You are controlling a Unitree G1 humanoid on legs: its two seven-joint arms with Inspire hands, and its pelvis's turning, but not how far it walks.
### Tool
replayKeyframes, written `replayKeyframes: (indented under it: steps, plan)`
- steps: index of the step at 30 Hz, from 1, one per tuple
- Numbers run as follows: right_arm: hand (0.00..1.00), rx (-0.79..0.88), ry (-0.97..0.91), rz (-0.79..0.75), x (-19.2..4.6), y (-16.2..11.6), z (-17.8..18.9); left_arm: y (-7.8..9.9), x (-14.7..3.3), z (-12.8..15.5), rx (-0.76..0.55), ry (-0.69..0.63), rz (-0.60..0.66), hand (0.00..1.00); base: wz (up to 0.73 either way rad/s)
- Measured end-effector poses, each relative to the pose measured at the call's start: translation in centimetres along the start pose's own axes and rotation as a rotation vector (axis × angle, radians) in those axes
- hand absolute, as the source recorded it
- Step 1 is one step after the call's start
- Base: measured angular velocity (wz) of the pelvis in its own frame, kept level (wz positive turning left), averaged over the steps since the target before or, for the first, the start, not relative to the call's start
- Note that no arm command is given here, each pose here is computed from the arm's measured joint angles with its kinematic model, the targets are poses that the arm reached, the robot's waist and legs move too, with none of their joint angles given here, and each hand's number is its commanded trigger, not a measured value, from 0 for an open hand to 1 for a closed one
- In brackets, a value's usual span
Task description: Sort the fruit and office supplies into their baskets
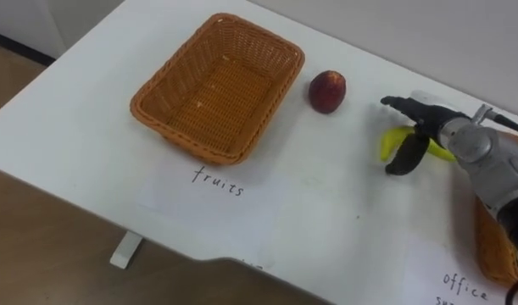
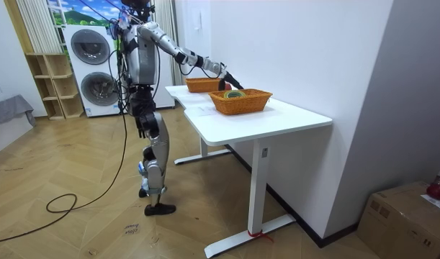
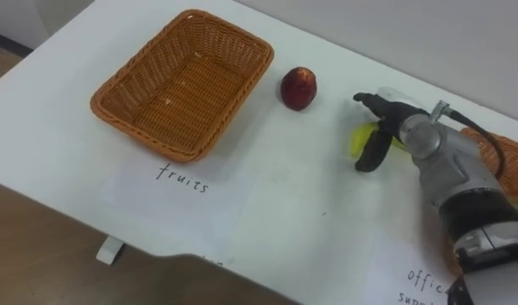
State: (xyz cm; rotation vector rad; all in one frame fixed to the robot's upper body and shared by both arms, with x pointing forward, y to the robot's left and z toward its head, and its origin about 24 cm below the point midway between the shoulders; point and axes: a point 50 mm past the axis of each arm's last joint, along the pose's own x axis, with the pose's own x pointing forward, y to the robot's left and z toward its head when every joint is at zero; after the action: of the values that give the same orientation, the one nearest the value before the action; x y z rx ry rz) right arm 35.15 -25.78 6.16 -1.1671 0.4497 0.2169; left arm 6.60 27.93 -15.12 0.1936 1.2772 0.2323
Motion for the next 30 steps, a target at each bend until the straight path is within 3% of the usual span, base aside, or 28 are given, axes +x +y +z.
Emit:
replayKeyframes:
  steps: [19,30]
  plan:
    - [0.00,-0.106,-0.027,-0.190,-0.2,-1.4,0.8,0.0,-0.1,-1.0,-0.004,0.020,0.018,0.00,0.00]
    - [0.00,-0.076,0.013,-0.113,0.0,-0.3,-0.2,-0.2,-0.1,-0.8,-0.014,0.017,0.017,0.00,0.00]
